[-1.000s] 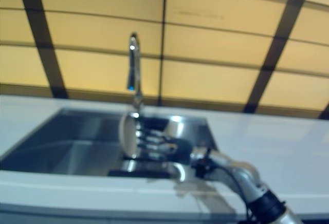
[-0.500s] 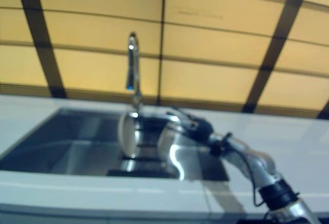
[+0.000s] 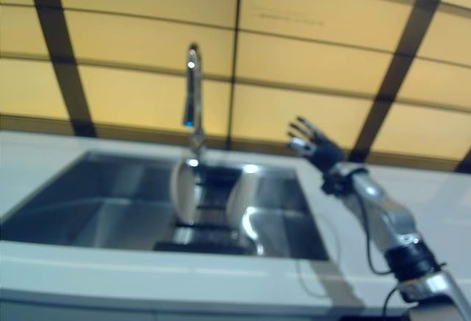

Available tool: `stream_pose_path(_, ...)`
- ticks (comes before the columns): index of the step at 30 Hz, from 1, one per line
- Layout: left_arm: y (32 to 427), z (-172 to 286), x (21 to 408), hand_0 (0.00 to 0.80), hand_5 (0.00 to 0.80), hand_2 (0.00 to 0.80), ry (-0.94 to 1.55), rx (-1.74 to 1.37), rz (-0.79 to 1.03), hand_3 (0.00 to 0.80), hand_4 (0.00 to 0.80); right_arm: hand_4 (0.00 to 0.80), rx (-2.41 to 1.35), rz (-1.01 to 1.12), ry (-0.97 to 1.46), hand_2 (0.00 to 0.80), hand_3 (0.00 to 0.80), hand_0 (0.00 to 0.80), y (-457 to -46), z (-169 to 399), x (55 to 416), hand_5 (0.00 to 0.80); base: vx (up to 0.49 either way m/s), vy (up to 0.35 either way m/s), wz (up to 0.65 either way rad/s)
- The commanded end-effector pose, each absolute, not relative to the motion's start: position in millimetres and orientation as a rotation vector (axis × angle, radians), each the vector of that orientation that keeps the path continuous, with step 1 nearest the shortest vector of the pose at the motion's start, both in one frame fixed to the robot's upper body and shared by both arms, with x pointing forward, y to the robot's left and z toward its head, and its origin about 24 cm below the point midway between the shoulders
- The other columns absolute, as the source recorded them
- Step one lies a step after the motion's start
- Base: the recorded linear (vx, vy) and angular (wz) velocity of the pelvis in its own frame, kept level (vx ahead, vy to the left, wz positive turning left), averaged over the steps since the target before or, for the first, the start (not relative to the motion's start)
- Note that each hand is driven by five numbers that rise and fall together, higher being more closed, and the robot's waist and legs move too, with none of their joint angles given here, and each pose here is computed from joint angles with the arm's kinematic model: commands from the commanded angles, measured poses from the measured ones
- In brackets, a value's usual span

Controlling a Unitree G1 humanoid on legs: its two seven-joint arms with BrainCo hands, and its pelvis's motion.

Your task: Take plates into dishwasher

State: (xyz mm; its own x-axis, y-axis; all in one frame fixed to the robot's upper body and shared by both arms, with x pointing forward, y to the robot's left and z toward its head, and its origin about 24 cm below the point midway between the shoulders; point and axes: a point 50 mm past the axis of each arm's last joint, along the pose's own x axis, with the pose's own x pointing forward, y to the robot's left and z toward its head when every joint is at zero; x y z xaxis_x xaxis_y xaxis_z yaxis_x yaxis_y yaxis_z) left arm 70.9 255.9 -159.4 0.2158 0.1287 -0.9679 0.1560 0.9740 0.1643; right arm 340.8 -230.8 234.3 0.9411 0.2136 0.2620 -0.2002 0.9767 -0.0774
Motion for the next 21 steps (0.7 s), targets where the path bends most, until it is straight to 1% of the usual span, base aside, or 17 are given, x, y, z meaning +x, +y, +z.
stream_pose_path(1, 261, -156, 85, 0.0, 0.0, 0.0, 1.361, 0.307, -0.034, 0.0, 0.0, 0.0, -0.349, -0.014, -0.472, 0.0, 0.0, 0.0, -263, 302, 337, 0.0, 0.0, 0.0, 0.0)
stream_pose_path(2, 261, -156, 86, 0.0, 0.0, 0.0, 1.36, 0.309, -0.034, 0.0, 0.0, 0.0, -0.366, -0.024, -0.456, 0.0, 0.0, 0.0, -265, 302, 337, 0.0, 0.0, 0.0, 0.0)
stream_pose_path(4, 263, -154, 89, 0.0, 0.0, 0.0, 1.355, 0.315, -0.032, 0.0, 0.0, 0.0, -0.403, 0.008, -0.33, 0.0, 0.0, 0.0, -271, 293, 342, 0.0, 0.0, 0.0, 0.0)
stream_pose_path(7, 264, -153, 91, 0.0, 0.0, 0.0, 1.352, 0.317, -0.033, 0.0, 0.0, 0.0, -0.402, 0.012, -0.276, 0.0, 0.0, 0.0, -272, 287, 344, 0.0, 0.0, 0.0, 0.0)
stream_pose_path(14, 268, -150, 101, 0.0, 0.0, 0.0, 1.339, 0.332, -0.04, 0.0, 0.0, 0.0, -0.313, 0.152, -0.002, 0.0, 0.0, 0.0, -259, 249, 361, 0.0, 0.0, 0.0, 0.0)
stream_pose_path(19, 269, -149, 102, 0.0, 0.0, 0.0, 1.337, 0.334, -0.04, 0.0, 0.0, 0.0, -0.296, 0.177, 0.031, 0.0, 0.0, 0.0, -255, 242, 363, 0.0, 0.0, 0.0, 0.0)
stream_pose_path(20, 269, -149, 102, 0.0, 0.0, 0.0, 1.336, 0.336, -0.042, 0.0, 0.0, 0.0, -0.31, 0.191, 0.024, 0.0, 0.0, 0.0, -253, 242, 364, 0.0, 0.009, 0.001, 0.04)
stream_pose_path(21, 270, -149, 102, 0.0, 0.0, 0.0, 1.334, 0.337, -0.044, 0.0, 0.0, 0.0, -0.402, 0.182, -0.018, 0.0, 0.0, 0.0, -249, 247, 365, 0.0, 0.016, 0.005, 0.04)
